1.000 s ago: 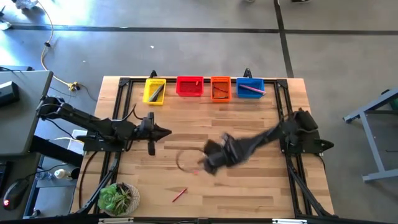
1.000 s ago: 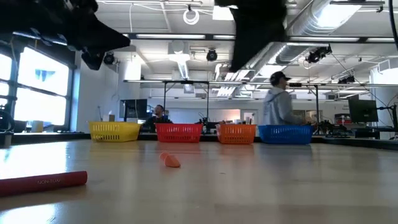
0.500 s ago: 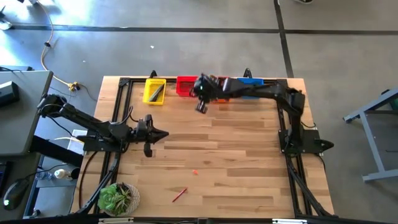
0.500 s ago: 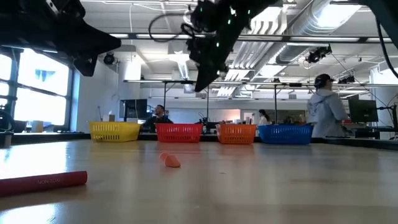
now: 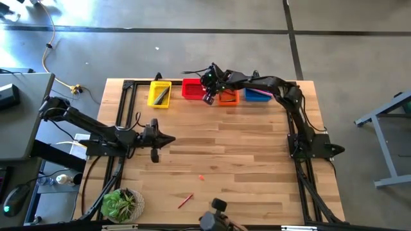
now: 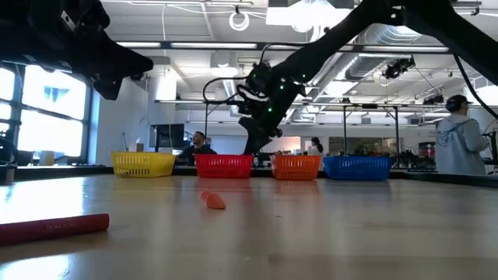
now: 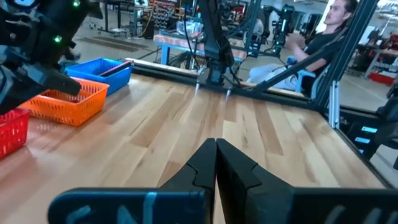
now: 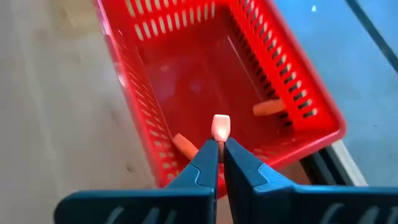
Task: Sort crayons/erasers/pens/pencils in bins
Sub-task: Put the orange eraser into the red basket
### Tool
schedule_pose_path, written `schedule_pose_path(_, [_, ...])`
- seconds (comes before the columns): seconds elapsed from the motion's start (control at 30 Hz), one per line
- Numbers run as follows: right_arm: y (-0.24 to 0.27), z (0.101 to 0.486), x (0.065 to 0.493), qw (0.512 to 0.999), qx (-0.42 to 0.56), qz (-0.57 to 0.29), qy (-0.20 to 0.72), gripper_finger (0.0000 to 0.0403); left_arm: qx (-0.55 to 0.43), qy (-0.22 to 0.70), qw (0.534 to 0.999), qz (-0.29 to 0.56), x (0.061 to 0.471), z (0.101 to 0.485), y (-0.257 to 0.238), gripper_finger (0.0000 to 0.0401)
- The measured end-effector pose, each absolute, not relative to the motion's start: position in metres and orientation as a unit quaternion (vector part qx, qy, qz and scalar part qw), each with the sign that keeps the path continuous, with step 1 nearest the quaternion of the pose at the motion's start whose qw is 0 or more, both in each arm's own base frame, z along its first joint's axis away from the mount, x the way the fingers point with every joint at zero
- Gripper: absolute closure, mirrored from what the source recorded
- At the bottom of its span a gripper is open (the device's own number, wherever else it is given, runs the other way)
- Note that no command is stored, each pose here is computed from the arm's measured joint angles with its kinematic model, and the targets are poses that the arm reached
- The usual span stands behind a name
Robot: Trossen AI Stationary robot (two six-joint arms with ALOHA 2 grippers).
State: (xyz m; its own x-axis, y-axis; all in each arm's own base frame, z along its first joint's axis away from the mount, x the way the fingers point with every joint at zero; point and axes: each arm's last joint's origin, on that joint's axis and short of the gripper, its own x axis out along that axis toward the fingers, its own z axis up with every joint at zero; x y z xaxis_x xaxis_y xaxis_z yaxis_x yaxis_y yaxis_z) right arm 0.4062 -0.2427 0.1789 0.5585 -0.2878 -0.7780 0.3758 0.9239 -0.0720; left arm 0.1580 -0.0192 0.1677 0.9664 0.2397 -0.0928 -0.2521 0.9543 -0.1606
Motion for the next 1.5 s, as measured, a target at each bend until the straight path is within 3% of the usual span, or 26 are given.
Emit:
schedule_pose_path(0.2, [-0.245, 0.175, 0.406, 0.881, 0.056, -0.189, 0.429, 0.0384, -0.085, 0.055, 0.986, 0.134, 0.161, 0.162, -0.019, 0.0401])
schedule_pose_path(0.47, [-0.246, 0.176, 0.406, 0.877, 0.06, -0.215, 0.426, 0.0297, -0.085, 0.073, 0.985, 0.134, 0.163, 0.156, -0.02, 0.0401])
schedule_pose_path(0.6, [-0.246, 0.181, 0.405, 0.876, 0.049, -0.22, 0.426, 0.0275, -0.084, 0.081, 0.985, 0.124, 0.166, 0.156, -0.021, 0.0401])
schedule_pose_path(0.7, [-0.242, 0.203, 0.402, 0.885, 0.028, -0.213, 0.412, 0.0283, -0.082, 0.09, 0.986, 0.115, 0.173, 0.162, -0.023, 0.0401])
schedule_pose_path(0.83, [-0.219, 0.232, 0.397, 0.9, -0.004, -0.181, 0.396, 0.0327, -0.068, 0.127, 0.984, 0.105, 0.188, 0.168, -0.029, 0.0401])
schedule_pose_path(1.0, [-0.182, 0.229, 0.379, 0.928, -0.01, -0.139, 0.347, 0.0394, -0.041, 0.17, 0.981, 0.089, 0.209, 0.168, -0.04, 0.0401])
schedule_pose_path(1.3, [-0.102, 0.211, 0.315, 0.98, -0.004, -0.11, 0.166, 0.04, -0.023, 0.214, 0.975, 0.051, 0.254, 0.164, -0.061, 0.0396])
schedule_pose_path(1.5, [-0.068, 0.204, 0.27, 0.993, -0.017, -0.085, 0.074, 0.04, -0.019, 0.269, 0.962, 0.036, 0.283, 0.158, -0.076, 0.0369])
